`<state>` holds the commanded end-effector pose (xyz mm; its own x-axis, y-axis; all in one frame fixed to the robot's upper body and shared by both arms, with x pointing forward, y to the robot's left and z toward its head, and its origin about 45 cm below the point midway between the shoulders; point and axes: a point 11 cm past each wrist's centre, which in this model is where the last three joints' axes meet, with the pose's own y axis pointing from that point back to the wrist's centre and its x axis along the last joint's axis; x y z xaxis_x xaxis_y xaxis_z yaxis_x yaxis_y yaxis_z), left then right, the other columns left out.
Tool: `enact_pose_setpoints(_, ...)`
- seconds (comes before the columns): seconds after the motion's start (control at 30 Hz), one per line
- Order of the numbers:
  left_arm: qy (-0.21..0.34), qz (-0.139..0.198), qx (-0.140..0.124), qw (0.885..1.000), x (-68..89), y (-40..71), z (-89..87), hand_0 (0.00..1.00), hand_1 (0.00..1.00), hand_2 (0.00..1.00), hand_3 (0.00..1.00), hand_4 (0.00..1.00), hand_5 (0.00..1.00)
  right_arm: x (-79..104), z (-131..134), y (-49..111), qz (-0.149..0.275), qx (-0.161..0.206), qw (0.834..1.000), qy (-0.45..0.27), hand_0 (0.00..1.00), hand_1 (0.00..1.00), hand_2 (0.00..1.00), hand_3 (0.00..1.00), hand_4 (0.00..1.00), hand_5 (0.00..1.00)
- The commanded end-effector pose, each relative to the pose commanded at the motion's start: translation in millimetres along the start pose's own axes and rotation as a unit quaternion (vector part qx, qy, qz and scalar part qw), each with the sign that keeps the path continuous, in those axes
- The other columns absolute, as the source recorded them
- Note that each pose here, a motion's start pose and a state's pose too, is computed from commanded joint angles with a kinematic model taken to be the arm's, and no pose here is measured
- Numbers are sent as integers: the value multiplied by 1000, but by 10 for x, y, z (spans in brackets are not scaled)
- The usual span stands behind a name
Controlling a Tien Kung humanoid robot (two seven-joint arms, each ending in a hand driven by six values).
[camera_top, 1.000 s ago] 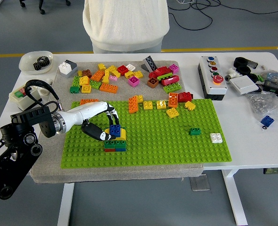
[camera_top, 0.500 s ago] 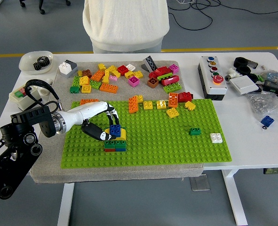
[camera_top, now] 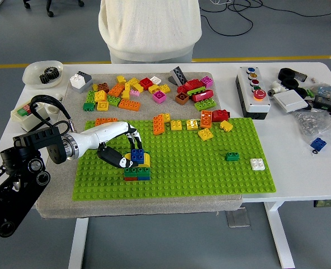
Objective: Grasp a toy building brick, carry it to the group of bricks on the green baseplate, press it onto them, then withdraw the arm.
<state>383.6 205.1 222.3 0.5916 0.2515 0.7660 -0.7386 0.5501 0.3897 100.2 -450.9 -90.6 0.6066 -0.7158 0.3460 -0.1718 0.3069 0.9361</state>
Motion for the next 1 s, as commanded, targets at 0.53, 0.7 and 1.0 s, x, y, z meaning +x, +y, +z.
enact_pose_setpoints(0.53, 5, 0, -2, 1000, -5, -9, 2, 998, 771, 537, 550, 829, 149, 1, -1, 0, 0, 0, 1000, 1, 749, 653, 725, 630, 896, 488)
enact_pose_setpoints(0.7, 5, -1, -3, 1000, -5, -10, 6, 998, 773, 544, 551, 838, 162, 0, -1, 0, 0, 0, 1000, 1, 750, 653, 725, 629, 896, 488)
enact_pose_setpoints(1.0, 5, 0, -4, 1000, 6, -9, 7, 998, 777, 550, 553, 839, 169, 3, -2, 0, 0, 0, 1000, 1, 750, 653, 725, 629, 896, 489)
